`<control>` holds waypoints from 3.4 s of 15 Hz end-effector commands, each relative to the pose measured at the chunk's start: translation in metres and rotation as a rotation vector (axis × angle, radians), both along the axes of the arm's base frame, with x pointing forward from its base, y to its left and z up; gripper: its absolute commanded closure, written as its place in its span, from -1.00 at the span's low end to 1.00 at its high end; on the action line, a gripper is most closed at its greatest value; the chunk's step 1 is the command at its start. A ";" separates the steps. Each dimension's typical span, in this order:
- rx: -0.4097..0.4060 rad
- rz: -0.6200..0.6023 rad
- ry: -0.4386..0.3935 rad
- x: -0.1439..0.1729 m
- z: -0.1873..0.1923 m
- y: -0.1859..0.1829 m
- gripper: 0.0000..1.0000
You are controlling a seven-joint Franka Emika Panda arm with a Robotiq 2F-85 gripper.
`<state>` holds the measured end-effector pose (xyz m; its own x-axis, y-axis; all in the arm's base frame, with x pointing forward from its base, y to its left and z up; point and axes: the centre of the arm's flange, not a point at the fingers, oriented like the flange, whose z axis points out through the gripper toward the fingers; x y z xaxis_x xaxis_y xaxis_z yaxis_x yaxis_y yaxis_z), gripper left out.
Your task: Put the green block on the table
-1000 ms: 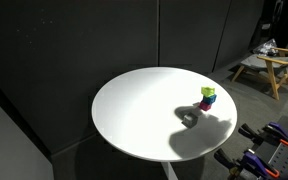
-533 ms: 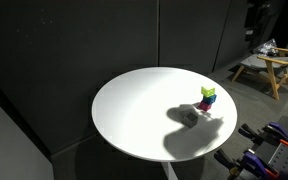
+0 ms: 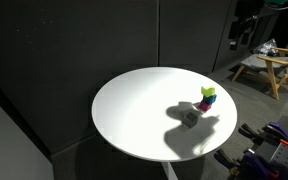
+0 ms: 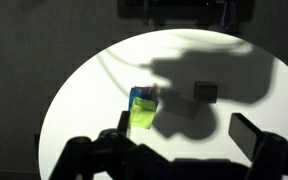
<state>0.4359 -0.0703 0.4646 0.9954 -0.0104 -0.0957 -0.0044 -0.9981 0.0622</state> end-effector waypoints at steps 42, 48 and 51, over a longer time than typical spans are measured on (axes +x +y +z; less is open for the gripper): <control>-0.015 -0.315 -0.046 0.057 -0.136 -0.038 -1.00; -0.007 -0.322 -0.053 0.061 -0.134 -0.039 -1.00; -0.010 -0.334 -0.051 0.067 -0.136 -0.042 -1.00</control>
